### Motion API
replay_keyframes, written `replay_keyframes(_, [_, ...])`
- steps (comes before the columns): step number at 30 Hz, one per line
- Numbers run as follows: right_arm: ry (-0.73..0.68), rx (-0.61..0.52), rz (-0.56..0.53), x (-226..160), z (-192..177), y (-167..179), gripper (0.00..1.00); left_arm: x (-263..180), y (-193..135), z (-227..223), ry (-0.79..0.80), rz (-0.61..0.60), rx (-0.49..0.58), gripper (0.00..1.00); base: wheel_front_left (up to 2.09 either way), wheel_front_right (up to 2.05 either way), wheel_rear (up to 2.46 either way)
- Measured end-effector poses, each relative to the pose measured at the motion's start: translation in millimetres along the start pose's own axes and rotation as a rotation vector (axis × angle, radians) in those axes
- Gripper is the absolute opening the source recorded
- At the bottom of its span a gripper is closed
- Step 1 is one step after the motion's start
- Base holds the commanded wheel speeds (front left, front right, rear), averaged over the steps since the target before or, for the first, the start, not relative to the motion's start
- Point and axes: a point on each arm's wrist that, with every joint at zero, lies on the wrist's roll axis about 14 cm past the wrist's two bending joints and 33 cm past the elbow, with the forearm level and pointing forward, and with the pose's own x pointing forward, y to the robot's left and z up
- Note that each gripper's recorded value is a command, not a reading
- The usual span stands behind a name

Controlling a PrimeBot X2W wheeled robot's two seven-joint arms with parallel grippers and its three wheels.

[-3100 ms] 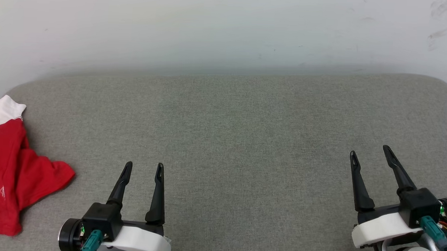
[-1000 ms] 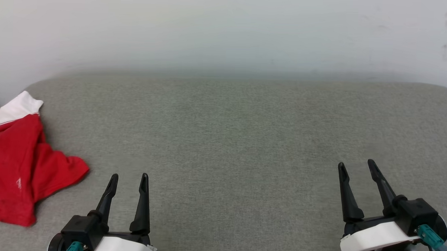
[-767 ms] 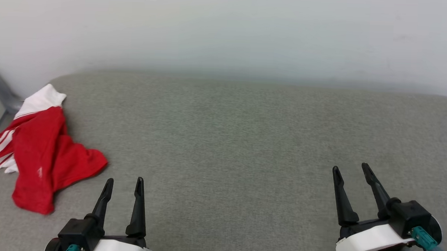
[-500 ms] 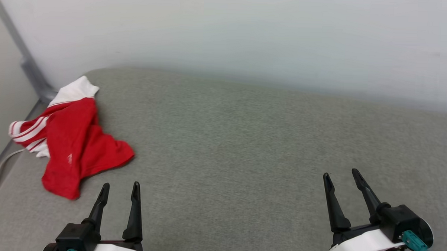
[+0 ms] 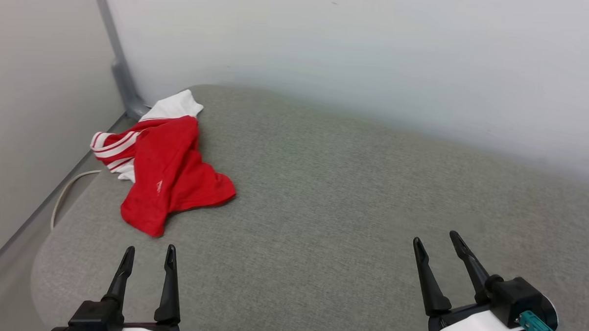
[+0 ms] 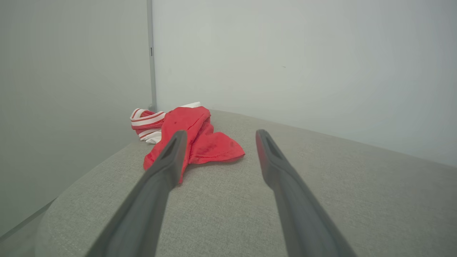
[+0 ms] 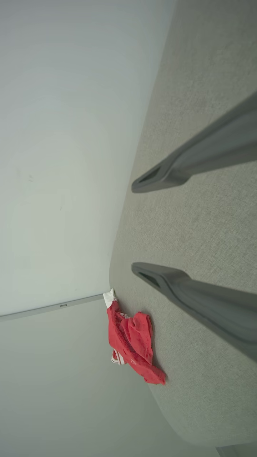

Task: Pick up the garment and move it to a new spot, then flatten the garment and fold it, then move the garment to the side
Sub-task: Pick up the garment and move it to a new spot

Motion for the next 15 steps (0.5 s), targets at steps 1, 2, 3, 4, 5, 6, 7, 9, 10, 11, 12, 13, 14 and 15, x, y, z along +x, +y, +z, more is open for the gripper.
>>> replay_keyframes(1, [0.001,0.000,0.013,1.7,-0.4,3.8,1.00,-2.1,2.8,0.8,-0.002,0.010,0.001,1.00,0.00,0.00,0.00])
replay_keyframes(2, [0.002,0.001,0.023,3.3,-0.7,7.2,1.00,-4.2,5.2,1.3,-0.003,0.017,0.002,1.00,0.00,0.00,0.00])
replay_keyframes(3, [0.003,0.001,0.034,4.6,-1.1,10.3,1.00,-6.2,7.7,1.6,-0.003,0.025,0.004,1.00,0.00,0.00,0.00])
replay_keyframes(4, [0.004,0.001,0.042,5.8,-1.5,12.8,1.00,-7.9,10.0,1.8,-0.003,0.032,0.006,1.00,0.00,0.00,0.00])
replay_keyframes(5, [0.004,0.002,0.049,6.9,-1.8,15.2,1.00,-9.3,12.6,2.4,-0.004,0.038,0.007,1.00,0.00,0.00,0.00])
replay_keyframes(6, [0.005,0.002,0.055,7.7,-2.0,16.8,1.00,-10.4,14.5,2.5,-0.004,0.044,0.008,1.00,0.00,0.00,0.00])
replay_keyframes(7, [0.006,0.003,0.059,8.3,-2.4,18.0,1.00,-11.3,15.8,2.0,-0.002,0.048,0.008,1.00,0.00,0.00,0.00])
replay_keyframes(9, [0.008,0.005,0.062,9.1,-3.3,18.9,1.00,-12.3,17.2,2.0,-0.001,0.057,0.012,1.00,0.00,0.00,0.00])
replay_keyframes(10, [0.009,0.006,0.064,9.3,-3.7,19.3,1.00,-12.2,16.9,2.5,-0.003,0.056,0.012,1.00,0.00,0.00,0.00])
replay_keyframes(11, [0.009,0.006,0.065,9.3,-3.9,19.7,1.00,-12.2,16.8,2.8,-0.004,0.057,0.008,1.00,0.00,0.00,0.00])
replay_keyframes(12, [0.009,0.007,0.065,9.3,-3.9,19.8,1.00,-12.1,16.6,3.1,-0.005,0.058,0.008,1.00,0.00,0.00,0.00])
replay_keyframes(13, [0.009,0.007,0.065,9.3,-3.9,19.9,1.00,-12.1,16.8,3.2,-0.005,0.059,0.007,1.00,0.00,0.00,0.00])
replay_keyframes(14, [0.010,0.007,0.065,9.0,-4.1,19.9,1.00,-11.9,16.8,3.2,-0.005,0.059,0.007,1.00,0.00,0.00,0.00])
replay_keyframes(15, [0.010,0.007,0.064,8.8,-4.3,19.6,1.00,-11.7,17.1,3.1,-0.005,0.060,0.007,1.00,0.00,0.00,0.00])
